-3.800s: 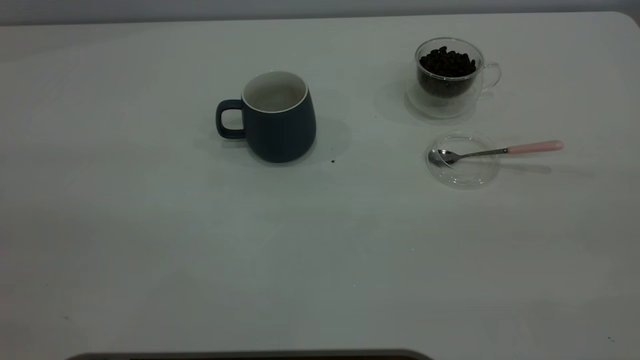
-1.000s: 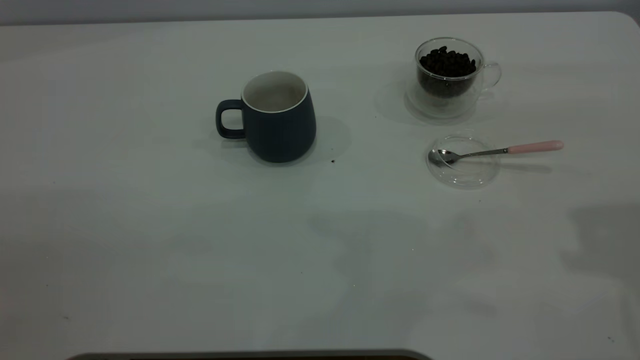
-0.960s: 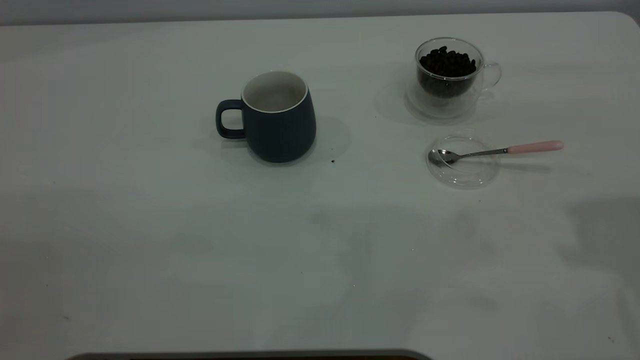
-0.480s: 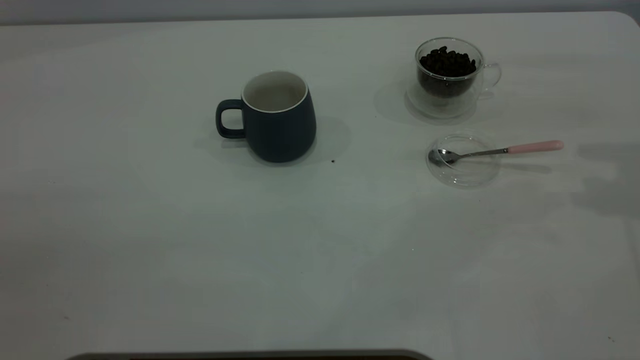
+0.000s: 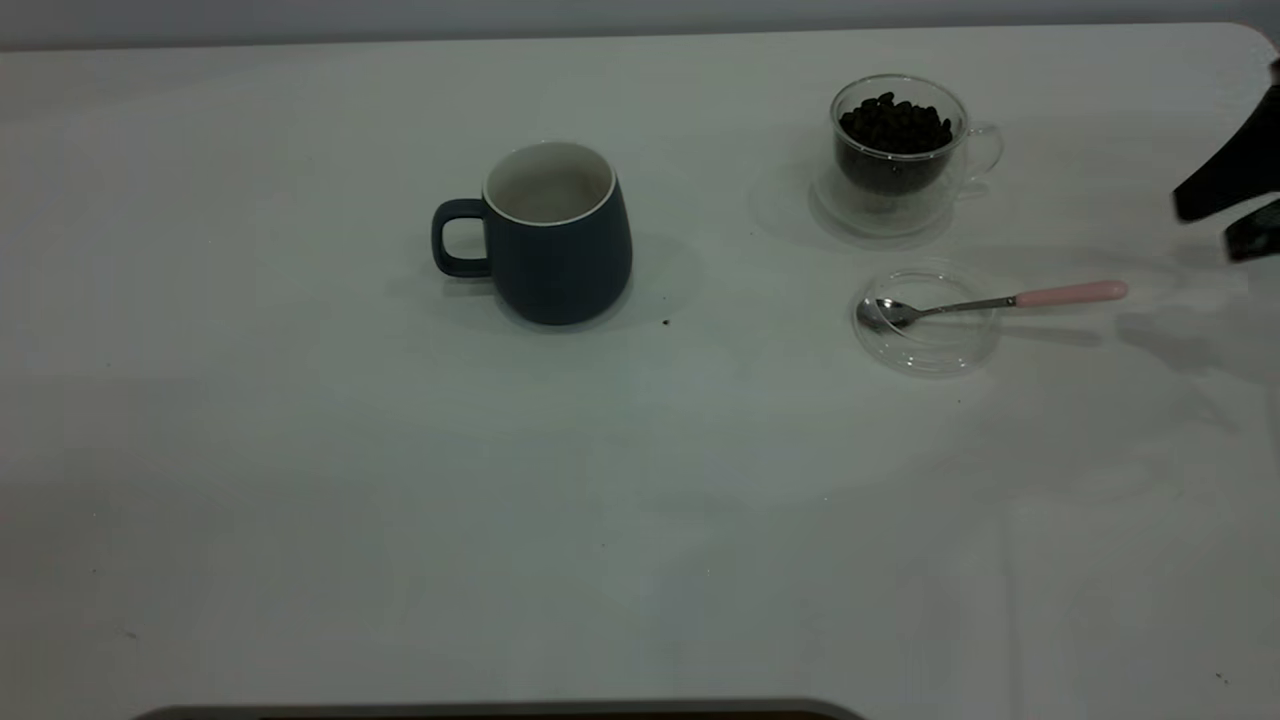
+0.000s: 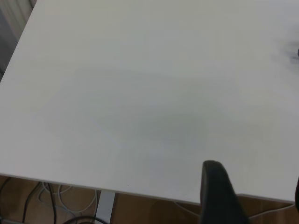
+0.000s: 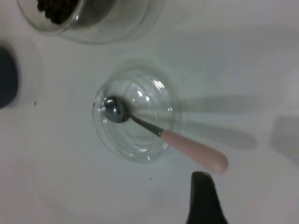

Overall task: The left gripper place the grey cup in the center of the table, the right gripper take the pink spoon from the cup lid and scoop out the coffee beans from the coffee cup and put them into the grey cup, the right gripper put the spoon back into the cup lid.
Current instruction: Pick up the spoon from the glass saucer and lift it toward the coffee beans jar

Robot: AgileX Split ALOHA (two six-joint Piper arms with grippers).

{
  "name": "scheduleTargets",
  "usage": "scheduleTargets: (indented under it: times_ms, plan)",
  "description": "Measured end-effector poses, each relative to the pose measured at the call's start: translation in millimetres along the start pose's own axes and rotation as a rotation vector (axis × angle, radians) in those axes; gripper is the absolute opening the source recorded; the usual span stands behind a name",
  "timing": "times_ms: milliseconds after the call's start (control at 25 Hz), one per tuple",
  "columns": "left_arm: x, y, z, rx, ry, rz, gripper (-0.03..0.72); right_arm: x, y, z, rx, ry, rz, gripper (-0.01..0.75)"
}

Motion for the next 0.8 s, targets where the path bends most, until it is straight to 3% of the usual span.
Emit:
scheduleTargets:
  times_ms: [320,800]
  plan:
    - [0.0,0.0,0.0,0.0,0.0,0.0,0.452,17.8,-29.4,-3.3,0.025,-0.022,0.113,0.617]
    - [0.0,0.0,0.0,0.0,0.0,0.0,0.452,42.8,-30.6,-5.4,0.048,-0.024,0.28,0.585]
Point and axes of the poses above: a point on each arm's last joint axis where the gripper is mounted, x pointing out along that axis toward the gripper, y along the wrist's bending axis when the last joint is at zero, z = x × y, the point moved 7 cm from there along x, pointing out along that axis toward the gripper, and after that the axes turned 11 degrees about x, right-handed, at the moved point
